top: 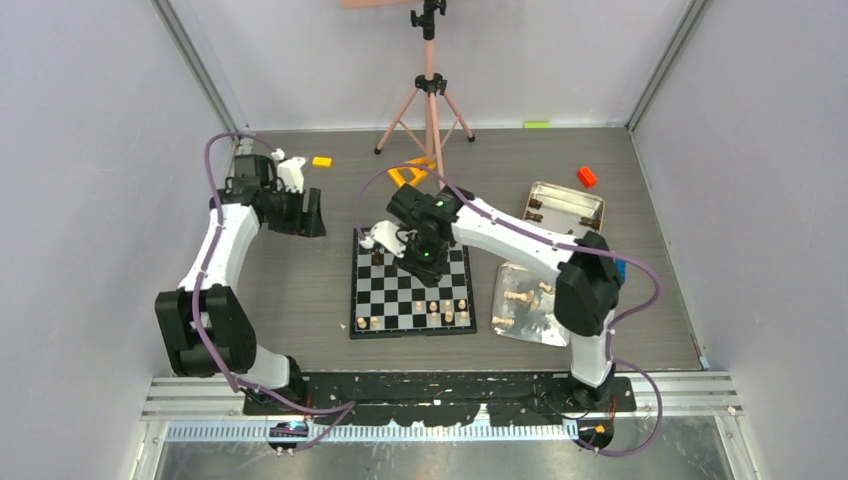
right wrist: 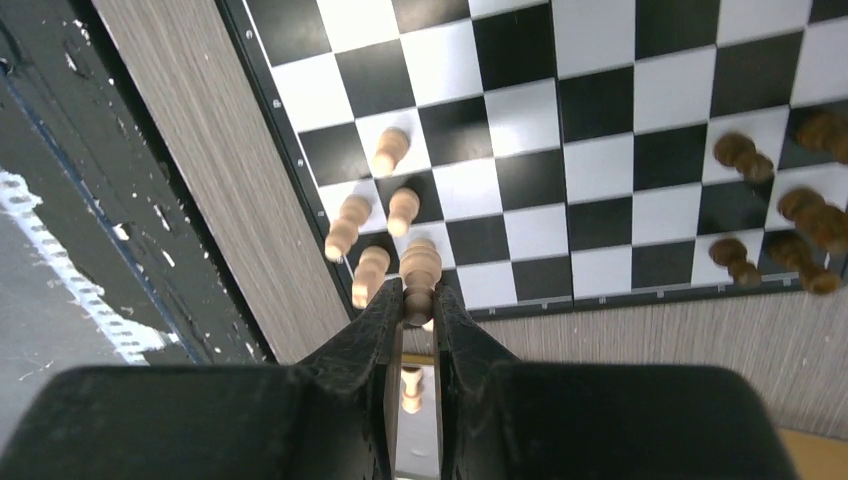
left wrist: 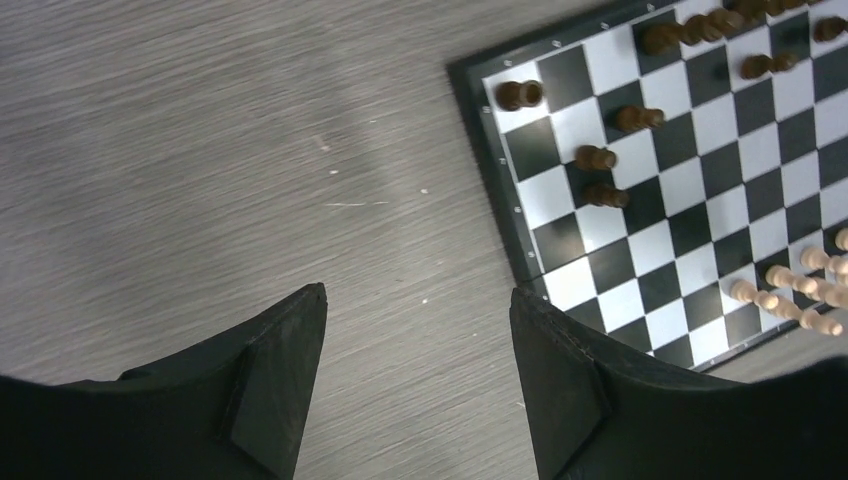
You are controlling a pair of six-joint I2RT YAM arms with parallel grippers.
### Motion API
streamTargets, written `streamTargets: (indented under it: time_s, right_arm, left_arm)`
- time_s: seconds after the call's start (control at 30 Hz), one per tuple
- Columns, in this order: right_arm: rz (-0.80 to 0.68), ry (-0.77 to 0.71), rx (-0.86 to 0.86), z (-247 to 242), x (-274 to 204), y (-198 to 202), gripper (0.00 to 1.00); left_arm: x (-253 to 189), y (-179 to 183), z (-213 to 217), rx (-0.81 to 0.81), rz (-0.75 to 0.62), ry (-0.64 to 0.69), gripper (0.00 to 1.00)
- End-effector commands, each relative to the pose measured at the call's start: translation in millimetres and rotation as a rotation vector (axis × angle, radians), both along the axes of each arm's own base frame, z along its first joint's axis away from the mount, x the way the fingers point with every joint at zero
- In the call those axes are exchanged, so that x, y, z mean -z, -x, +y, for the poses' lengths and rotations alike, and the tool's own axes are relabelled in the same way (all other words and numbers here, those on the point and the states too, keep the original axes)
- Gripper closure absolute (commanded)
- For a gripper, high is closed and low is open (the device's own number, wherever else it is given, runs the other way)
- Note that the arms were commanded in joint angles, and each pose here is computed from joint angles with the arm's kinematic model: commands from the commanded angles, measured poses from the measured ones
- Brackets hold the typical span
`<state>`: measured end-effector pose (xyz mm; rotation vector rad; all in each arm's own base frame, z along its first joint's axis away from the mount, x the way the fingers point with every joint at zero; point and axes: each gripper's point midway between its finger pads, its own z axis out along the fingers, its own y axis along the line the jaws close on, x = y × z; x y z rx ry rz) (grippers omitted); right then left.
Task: Set up the chess pieces on the board
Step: Place the chess piece on the chessboard.
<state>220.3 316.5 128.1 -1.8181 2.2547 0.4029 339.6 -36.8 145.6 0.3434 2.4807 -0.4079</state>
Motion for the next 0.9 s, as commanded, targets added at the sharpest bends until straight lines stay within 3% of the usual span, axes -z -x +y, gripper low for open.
streamTargets:
  time_s: [0.0,0.33,0.87]
  right_arm:
    - [-0.026,0.016,-0.041,23,-2,0,0.97]
    - [-0.008,0.061,-0.090,58,18,7,0.96]
    - [0.035,0.136,-0.122,67,61,25,0.96]
  left_arm:
    - [-20,-8,28,-0.109,-0.078,-0.015,0.30]
    - [-19,-4,57,-0.196,-0.065,0.002,0.30]
    - [-25,-1,64,-0.230,-0.084,0.043,0.30]
